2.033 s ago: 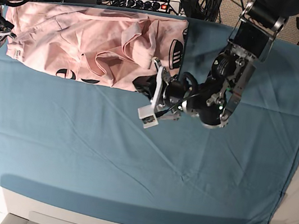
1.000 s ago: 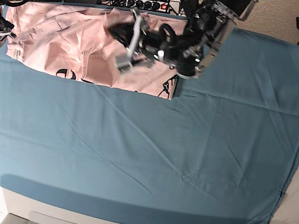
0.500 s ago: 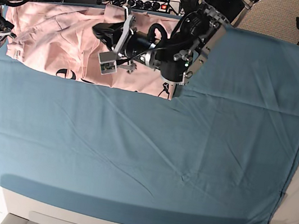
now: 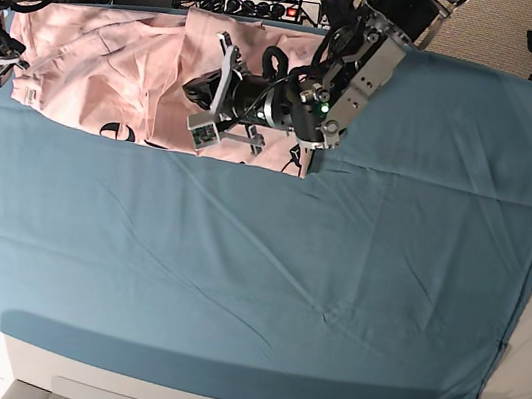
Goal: Fold the T-shirt properly
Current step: 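Lower the folded hem onto the shirt and flatten with the left gripper, then open the left gripper and withdraw it away from the shirt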
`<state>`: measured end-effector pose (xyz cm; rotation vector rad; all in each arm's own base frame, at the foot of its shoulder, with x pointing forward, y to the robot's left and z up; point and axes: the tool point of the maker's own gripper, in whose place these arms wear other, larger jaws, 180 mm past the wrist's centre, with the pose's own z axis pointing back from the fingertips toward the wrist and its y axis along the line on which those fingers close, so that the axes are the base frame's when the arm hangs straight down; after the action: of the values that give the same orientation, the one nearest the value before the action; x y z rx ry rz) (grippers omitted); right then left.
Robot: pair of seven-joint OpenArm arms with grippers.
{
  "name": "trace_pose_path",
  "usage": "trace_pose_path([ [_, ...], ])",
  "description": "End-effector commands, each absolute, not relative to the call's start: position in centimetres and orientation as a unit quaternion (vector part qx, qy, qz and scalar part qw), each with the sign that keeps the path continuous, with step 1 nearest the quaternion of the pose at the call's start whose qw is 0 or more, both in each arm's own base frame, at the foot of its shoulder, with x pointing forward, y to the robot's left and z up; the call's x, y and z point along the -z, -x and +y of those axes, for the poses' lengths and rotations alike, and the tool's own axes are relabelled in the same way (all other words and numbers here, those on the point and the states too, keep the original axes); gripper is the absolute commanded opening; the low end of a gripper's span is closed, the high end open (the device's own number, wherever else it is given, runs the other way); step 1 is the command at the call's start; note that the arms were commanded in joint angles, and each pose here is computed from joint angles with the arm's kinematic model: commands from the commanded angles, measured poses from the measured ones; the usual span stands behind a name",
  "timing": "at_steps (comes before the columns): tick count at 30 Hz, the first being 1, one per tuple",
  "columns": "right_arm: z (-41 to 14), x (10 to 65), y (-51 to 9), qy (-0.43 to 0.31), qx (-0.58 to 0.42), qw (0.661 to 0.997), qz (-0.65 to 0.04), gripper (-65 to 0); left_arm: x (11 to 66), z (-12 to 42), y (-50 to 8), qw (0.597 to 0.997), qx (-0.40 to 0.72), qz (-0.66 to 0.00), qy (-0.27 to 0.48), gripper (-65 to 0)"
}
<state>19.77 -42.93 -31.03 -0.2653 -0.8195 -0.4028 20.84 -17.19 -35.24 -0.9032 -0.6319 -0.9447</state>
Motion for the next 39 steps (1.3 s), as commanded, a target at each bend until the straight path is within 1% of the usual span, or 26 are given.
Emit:
trace_pose_path([
  [1,-43.7,29.2,-20.5,0.141,0.185,0.877,-0.42,-38.6,33.7,-18.4,-21.4,0.734,0.42,-0.309,0.436,-65.0],
  [5,-43.7,29.2,-20.5,0.141,0.185,0.877,-0.42,-38.6,34.7,-19.1,-21.6,0.739,0.411,-0.31,0.435,-65.0],
  [10,-43.7,29.2,-20.5,0.141,0.185,0.877,-0.421,-38.6,34.3,-20.2,-22.9,0.749,0.385,-0.324,0.431,-65.0],
  [13,-43.7,29.2,-20.5,0.141,0.185,0.876,-0.422,-38.6,33.2,-20.7,-23.6,0.741,0.384,-0.333,0.438,-65.0],
  [18,-43.7,29.2,-20.5,0.141,0.185,0.877,-0.421,-38.6,30.3,-21.6,-24.5,0.716,0.37,-0.342,0.483,-65.0],
  [21,-43.7,29.1,-20.6,0.142,0.184,0.876,-0.422,-38.6,29.7,-21.5,-24.8,0.707,0.4,-0.333,0.479,-65.0],
  [24,-43.8,29.2,-20.5,0.146,0.179,0.878,-0.419,-38.6,29.9,-20.9,-25.8,0.718,0.432,-0.321,0.442,-65.0],
  [30,-43.6,29.2,-20.6,0.143,0.175,0.879,-0.421,-38.6,31.5,-18.6,-28.7,0.748,0.418,-0.348,0.38,-65.0],
  [35,-43.6,29.1,-20.6,0.143,0.175,0.878,-0.423,-38.6,32.9,-18.0,-27.8,0.757,0.402,-0.344,0.384,-65.0],
  [39,-43.6,29.1,-20.6,0.143,0.175,0.877,-0.423,-38.6,33.1,-18.5,-26.8,0.752,0.381,-0.351,0.406,-65.0],
])
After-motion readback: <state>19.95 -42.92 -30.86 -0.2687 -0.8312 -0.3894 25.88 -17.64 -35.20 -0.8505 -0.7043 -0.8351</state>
